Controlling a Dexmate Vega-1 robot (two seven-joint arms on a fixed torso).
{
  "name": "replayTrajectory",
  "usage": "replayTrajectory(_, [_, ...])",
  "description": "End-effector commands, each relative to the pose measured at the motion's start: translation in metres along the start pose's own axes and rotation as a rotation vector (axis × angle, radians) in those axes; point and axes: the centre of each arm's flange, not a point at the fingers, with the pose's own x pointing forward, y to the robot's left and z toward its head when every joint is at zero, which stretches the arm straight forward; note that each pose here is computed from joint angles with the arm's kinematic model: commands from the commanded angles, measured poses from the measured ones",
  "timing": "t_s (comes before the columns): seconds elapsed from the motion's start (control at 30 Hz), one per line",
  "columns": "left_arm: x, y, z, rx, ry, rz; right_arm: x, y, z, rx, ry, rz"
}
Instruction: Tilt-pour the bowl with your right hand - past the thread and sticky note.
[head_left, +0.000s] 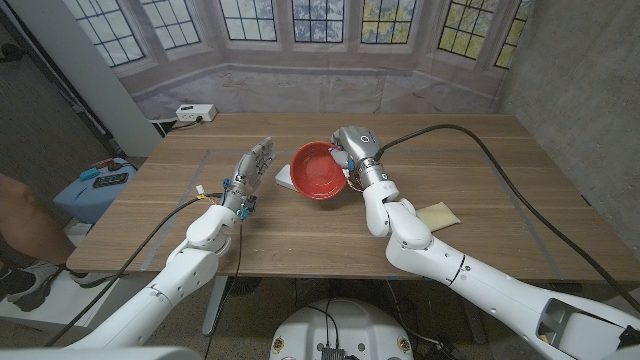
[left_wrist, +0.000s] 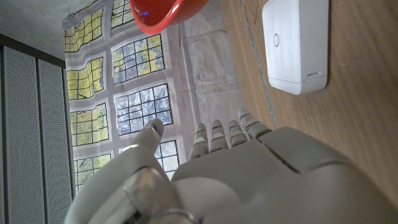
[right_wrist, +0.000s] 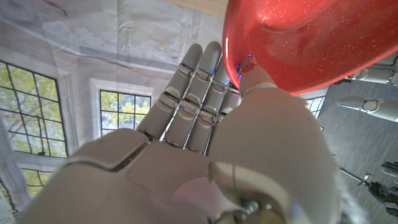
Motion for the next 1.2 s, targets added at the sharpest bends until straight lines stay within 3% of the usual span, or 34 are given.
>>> replayTrajectory(0.03, [-0.002, 0.0, 0.0, -0.003, 0.003, -0.003, -0.008, 0.008, -0.002, -0.026, 0.017, -0.09])
replayTrajectory(1.2, [0.0, 0.004, 0.001, 0.006, 0.003, -0.011, -0.025, 0.03, -0.006, -0.088, -0.029, -0.38])
